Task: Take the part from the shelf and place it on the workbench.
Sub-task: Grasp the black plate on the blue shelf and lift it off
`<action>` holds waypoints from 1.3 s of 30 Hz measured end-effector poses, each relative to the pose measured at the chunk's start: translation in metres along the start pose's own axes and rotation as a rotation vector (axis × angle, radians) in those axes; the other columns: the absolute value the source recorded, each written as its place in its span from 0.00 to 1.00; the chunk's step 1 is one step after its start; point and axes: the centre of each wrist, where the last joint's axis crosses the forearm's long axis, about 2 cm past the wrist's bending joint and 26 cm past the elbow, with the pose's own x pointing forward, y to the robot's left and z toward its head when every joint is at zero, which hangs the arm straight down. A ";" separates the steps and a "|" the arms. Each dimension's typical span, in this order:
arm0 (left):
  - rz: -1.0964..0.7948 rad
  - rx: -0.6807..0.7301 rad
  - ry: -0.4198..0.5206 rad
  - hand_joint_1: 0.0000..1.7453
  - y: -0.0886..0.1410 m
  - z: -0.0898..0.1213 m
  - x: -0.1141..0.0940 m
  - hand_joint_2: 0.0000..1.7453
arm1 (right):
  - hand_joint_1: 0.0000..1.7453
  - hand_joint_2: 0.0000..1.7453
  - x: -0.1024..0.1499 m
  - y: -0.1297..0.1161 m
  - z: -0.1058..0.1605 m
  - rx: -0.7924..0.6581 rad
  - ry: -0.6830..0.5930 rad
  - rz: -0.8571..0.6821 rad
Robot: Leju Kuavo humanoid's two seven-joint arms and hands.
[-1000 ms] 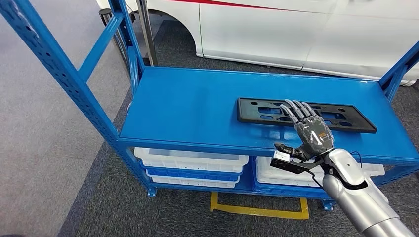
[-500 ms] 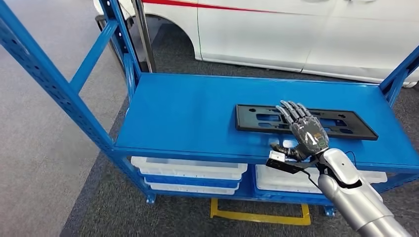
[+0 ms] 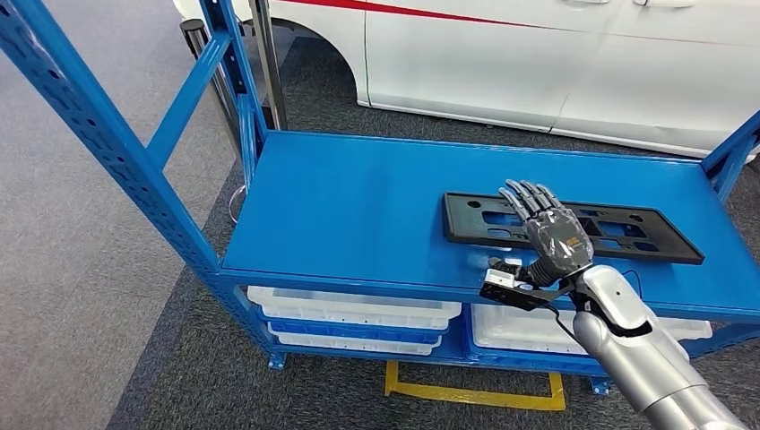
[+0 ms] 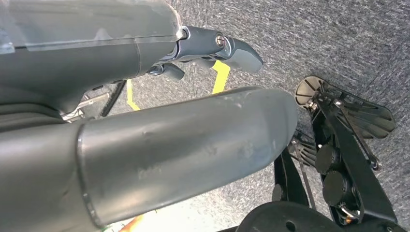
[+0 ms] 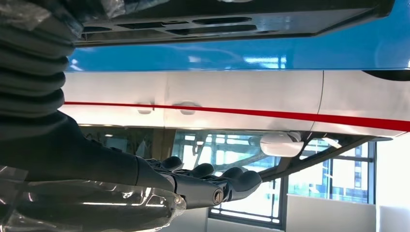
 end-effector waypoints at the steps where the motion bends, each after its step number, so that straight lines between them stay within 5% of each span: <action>1: 0.000 0.000 0.000 0.00 0.000 0.000 0.000 0.00 | 0.00 1.00 0.000 0.000 0.000 0.000 0.000 -0.001; 17: 0.001 0.000 0.000 0.00 0.000 0.000 0.000 0.00 | 0.00 1.00 0.001 0.004 -0.003 0.013 0.010 0.014; 39: -0.020 -0.005 0.010 0.00 0.001 0.001 -0.002 0.00 | 0.00 1.00 -0.022 0.029 -0.027 0.146 0.178 0.105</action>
